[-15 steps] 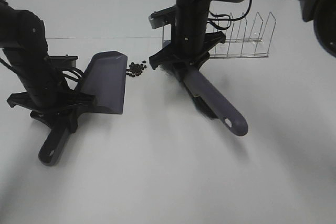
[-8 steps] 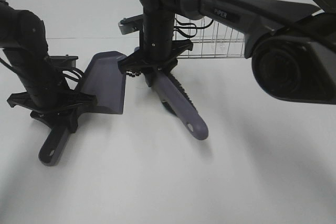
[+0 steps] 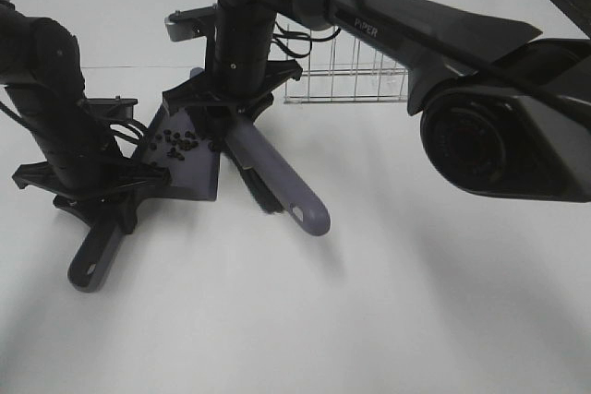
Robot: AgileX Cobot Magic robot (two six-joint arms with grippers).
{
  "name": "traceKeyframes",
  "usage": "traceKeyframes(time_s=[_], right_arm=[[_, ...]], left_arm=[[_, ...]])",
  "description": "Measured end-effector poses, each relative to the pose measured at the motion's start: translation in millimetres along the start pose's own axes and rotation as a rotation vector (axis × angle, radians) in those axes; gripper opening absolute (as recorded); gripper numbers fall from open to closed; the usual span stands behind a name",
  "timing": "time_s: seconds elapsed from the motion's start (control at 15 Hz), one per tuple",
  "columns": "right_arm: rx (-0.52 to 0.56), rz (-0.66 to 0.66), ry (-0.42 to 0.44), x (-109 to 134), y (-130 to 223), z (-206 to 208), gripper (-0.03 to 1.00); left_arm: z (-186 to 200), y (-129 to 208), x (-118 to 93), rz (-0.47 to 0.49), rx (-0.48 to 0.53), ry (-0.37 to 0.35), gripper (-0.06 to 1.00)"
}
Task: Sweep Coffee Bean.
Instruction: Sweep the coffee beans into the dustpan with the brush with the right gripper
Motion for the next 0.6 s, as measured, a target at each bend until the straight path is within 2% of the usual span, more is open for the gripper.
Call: traceKeyframes(time_s=[0.13,0.33,0.6], right_arm=[[-0.038,0.016,0.060,-10,-7,27,0.28],[-0.071,0.053,0.211,-34,-12,59,0.28],[-0.047,0.009,0.255,-70,-3,56,0.28]], left_arm=[[0,0,0,-0.001,0.000,0.000,0.32],[0,0,0,0.002,0.000,-0.001,0.32],[1,-3,3,0.043,-0.018,-0.027,0.32]])
Point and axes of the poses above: a point on each arm's last joint axis where the gripper is mounted, z pointing back along that axis away from the gripper, x along the wrist's bending axis when the last joint is at zero, y = z × x, the point moved 6 cm from there along -z, pointing out along that axis toward the gripper, and after that the axes turned 15 degrees about z, right-handed, at the moved point
